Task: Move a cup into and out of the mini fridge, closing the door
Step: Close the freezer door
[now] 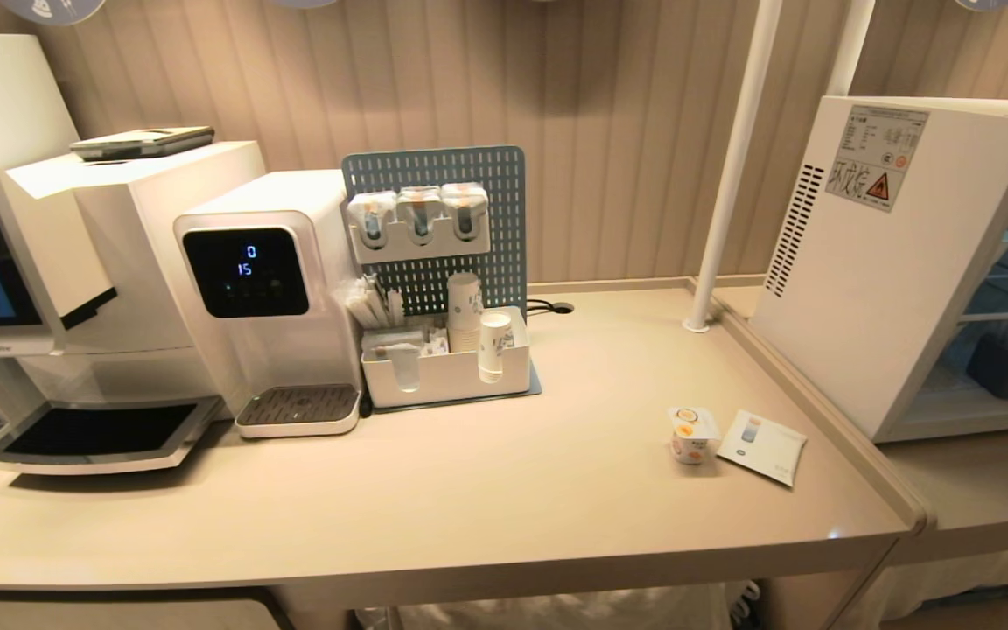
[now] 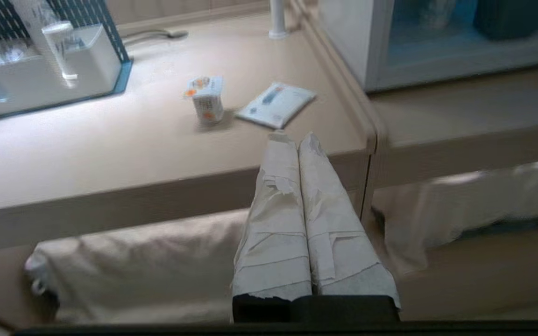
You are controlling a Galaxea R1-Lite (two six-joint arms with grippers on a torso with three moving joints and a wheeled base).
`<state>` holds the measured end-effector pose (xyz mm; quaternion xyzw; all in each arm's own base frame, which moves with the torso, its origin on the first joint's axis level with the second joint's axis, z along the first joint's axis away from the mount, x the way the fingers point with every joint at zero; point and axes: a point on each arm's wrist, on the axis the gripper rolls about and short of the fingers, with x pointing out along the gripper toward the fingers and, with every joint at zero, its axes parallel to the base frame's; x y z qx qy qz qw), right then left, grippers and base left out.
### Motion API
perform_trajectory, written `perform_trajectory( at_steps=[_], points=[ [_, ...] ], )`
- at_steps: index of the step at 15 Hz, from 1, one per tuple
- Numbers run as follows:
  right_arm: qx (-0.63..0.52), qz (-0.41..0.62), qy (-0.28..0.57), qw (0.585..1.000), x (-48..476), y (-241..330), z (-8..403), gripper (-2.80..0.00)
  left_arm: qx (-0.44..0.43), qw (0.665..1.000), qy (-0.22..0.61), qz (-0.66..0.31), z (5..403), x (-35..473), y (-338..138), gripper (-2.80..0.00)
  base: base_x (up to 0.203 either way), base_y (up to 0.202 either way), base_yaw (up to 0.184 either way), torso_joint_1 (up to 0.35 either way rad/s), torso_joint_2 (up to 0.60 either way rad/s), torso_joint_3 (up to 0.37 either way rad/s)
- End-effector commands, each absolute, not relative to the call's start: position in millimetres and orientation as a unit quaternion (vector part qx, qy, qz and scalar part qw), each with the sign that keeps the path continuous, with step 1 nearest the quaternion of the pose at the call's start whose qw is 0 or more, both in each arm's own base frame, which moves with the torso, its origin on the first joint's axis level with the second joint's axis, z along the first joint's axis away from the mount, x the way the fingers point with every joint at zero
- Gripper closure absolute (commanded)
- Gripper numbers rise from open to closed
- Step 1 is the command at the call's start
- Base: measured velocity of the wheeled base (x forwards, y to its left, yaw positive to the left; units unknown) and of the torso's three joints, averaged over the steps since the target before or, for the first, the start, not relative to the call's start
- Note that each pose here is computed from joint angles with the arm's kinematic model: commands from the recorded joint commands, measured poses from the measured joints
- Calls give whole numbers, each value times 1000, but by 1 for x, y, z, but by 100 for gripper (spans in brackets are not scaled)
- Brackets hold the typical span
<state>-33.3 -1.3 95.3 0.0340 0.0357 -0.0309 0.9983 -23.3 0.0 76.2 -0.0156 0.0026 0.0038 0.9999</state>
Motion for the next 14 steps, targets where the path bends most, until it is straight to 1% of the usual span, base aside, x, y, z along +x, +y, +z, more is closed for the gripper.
perform_trajectory(
  at_steps=[1, 3, 6, 12, 14],
  points=[
    [15, -21, -30, 999, -25, -1, 85, 0, -16, 1000, 3, 4, 76, -23, 0, 0, 0, 0, 0, 0, 0, 0],
    [-44, 4, 3, 999, -23, 0, 75, 0, -16, 1000, 3, 4, 76, -23, 0, 0, 0, 0, 0, 0, 0, 0],
    [-8, 5, 8, 1000, -23, 0, 74, 0, -17, 1000, 2, 4, 77, -23, 0, 0, 0, 0, 0, 0, 0, 0],
    [-7, 5, 8, 1000, -23, 0, 74, 0, -16, 1000, 3, 5, 76, -23, 0, 0, 0, 0, 0, 0, 0, 0],
    [-7, 5, 8, 1000, -23, 0, 74, 0, -16, 1000, 2, 4, 76, -23, 0, 0, 1, -121, -3, -2, -1, 2]
  ],
)
